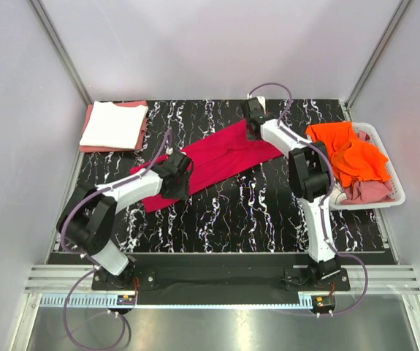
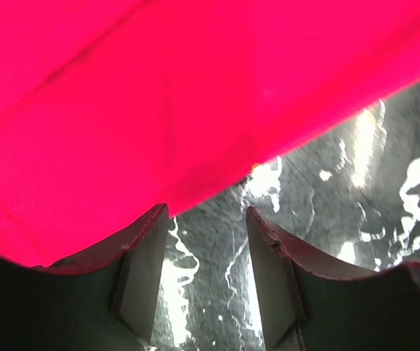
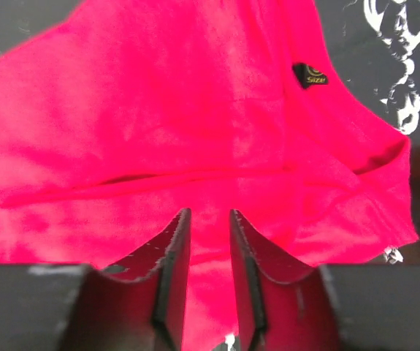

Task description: Fold and stack the t-shirts

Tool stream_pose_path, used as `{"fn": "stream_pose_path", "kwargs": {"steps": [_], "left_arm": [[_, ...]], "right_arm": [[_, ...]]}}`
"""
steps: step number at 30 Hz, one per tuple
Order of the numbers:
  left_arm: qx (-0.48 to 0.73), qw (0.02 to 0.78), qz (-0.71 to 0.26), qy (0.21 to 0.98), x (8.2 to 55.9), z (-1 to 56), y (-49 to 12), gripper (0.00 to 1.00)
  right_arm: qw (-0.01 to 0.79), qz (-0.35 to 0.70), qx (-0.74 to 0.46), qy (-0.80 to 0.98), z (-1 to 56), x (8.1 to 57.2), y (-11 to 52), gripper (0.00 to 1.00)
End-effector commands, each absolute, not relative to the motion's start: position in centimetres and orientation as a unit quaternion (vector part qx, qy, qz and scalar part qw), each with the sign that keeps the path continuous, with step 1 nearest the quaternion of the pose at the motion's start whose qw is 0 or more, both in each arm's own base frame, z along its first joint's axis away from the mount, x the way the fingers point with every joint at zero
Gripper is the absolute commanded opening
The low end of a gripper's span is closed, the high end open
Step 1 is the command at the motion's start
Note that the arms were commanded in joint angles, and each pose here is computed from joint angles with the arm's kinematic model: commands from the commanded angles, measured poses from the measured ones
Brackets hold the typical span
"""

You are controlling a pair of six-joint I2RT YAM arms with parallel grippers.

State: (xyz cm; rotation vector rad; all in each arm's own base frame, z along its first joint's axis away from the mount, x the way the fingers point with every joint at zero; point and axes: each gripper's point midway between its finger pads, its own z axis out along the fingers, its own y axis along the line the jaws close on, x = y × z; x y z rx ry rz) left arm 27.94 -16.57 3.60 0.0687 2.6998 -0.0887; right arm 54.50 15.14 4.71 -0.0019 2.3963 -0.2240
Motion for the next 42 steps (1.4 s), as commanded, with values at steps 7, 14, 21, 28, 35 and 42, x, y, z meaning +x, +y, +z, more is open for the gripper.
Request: {"fn": "stream_pose_path", "kwargs": {"steps": [7,14,21,28,35,42], "left_arm": [[0.015,0.196,-0.047,0.979,26.1,0.1,-18.6,0.48],[0.054,0.177,-0.077,0.98,22.3,-0.9,-23.1,0.47],[0.111,0.175,-0.107,0.973,18.0,0.8,-29.1,0.46],[0.136,0.229,-0.135,0.954,19.0,7.2,-30.6,0.5],[0.127,0.248,-0.064,0.958,21.6,6.8,-26.1,0.49],[0.137,0.223,-0.058,0.964,20.4,4.1,-24.9,0.38]], "right_arm": [[0.444,-0.007,0.02,0.896,19.3,50.5,14.9,0.41],[0.434,0.043,0.027,0.9,20.4,45.5,14.7,0.3],[0.439,0.063,0.037,0.895,21.7,42.7,14.0,0.29],[0.423,0.073,0.061,0.901,19.8,42.9,14.5,0.29],[0.414,0.06,0.101,0.903,16.2,48.4,14.9,0.2],[0.383,0.04,0.179,0.906,10.7,52.9,13.2,0.0]]}}
